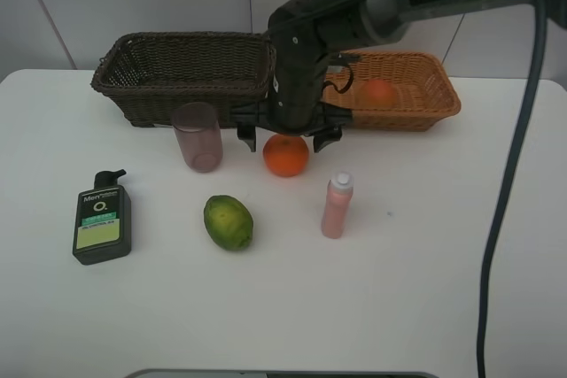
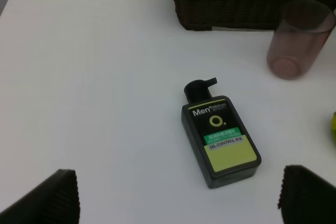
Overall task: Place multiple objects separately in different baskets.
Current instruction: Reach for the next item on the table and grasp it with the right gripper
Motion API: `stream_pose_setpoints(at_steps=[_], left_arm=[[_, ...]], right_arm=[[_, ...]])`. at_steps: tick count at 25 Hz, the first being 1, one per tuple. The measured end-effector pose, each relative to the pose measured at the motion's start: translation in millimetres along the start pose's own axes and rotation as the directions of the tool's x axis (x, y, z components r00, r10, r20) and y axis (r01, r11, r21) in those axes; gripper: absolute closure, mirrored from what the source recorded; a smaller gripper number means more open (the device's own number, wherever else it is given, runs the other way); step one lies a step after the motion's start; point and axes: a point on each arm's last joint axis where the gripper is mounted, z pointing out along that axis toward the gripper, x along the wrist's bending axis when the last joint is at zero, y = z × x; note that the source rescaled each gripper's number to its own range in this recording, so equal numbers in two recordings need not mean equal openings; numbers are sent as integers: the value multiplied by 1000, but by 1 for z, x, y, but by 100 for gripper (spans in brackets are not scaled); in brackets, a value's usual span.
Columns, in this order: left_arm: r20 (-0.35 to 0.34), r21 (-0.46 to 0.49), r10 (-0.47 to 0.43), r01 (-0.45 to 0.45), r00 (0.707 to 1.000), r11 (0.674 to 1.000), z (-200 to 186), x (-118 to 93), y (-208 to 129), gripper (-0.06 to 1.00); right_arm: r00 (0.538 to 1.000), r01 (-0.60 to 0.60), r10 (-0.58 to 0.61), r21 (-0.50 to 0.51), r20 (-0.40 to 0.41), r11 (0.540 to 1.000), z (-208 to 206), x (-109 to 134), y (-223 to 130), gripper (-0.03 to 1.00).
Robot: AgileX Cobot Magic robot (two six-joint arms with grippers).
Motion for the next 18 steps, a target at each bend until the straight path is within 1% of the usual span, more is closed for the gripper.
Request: stream_pose_setpoints(at_steps=[3,10,18], left_arm=[[0,0,0,0,1000,1000,0,0,0,-3],[0,0,0,0,1000,1000,0,0,0,-3],[0,0,0,0,1000,1000,0,0,0,-3]], right_arm=[[1000,-13,13,-13,-9,1000,0,1,1,-3],[999,-46,48,-70,19,996,1,-2,6,-3],[998,-41,42,-38,43,998,24,-1,0,-3]])
